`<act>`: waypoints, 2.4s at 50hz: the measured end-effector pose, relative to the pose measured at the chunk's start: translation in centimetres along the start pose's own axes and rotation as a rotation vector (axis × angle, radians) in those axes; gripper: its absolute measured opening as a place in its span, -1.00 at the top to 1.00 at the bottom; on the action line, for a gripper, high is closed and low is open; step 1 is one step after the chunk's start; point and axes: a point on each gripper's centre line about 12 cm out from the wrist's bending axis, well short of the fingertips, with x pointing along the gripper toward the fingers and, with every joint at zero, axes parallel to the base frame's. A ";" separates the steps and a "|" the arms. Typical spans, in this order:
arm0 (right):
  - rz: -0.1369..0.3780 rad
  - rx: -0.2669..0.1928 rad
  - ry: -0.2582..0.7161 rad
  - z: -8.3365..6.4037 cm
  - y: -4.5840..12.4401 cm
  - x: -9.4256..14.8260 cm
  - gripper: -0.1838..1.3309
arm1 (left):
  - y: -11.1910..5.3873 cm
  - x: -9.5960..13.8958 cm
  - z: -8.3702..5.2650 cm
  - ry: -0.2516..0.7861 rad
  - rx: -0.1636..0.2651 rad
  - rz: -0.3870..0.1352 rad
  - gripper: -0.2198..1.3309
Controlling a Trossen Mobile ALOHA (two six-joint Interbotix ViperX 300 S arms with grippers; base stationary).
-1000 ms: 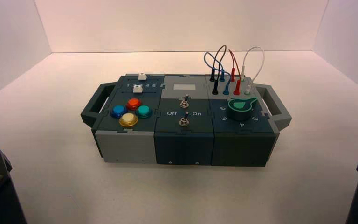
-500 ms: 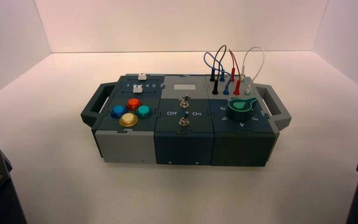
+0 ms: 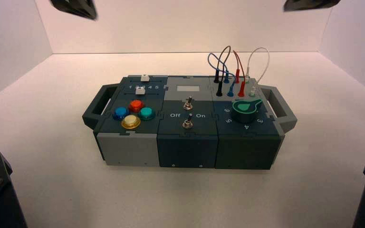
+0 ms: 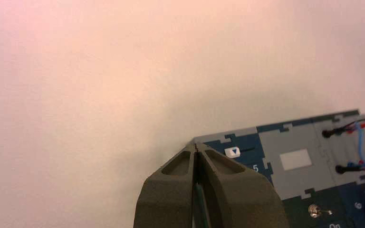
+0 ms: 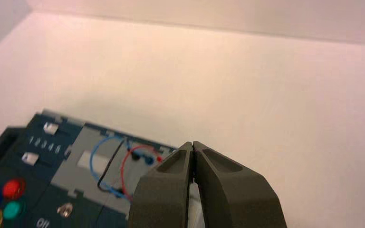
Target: Move the top slider to position 4.
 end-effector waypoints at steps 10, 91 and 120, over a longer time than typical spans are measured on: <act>0.014 -0.017 0.071 -0.4 0.6 1.5 0.94 | -1.3 3.3 -0.2 0.096 0.032 -0.009 0.93; 0.017 -0.031 0.132 -1.1 0.8 2.9 0.95 | -4.1 11.7 -2.3 0.325 0.126 -0.012 0.93; 0.017 -0.031 0.132 -1.1 0.8 2.9 0.95 | -5.0 11.6 -2.5 0.337 0.153 -0.024 0.93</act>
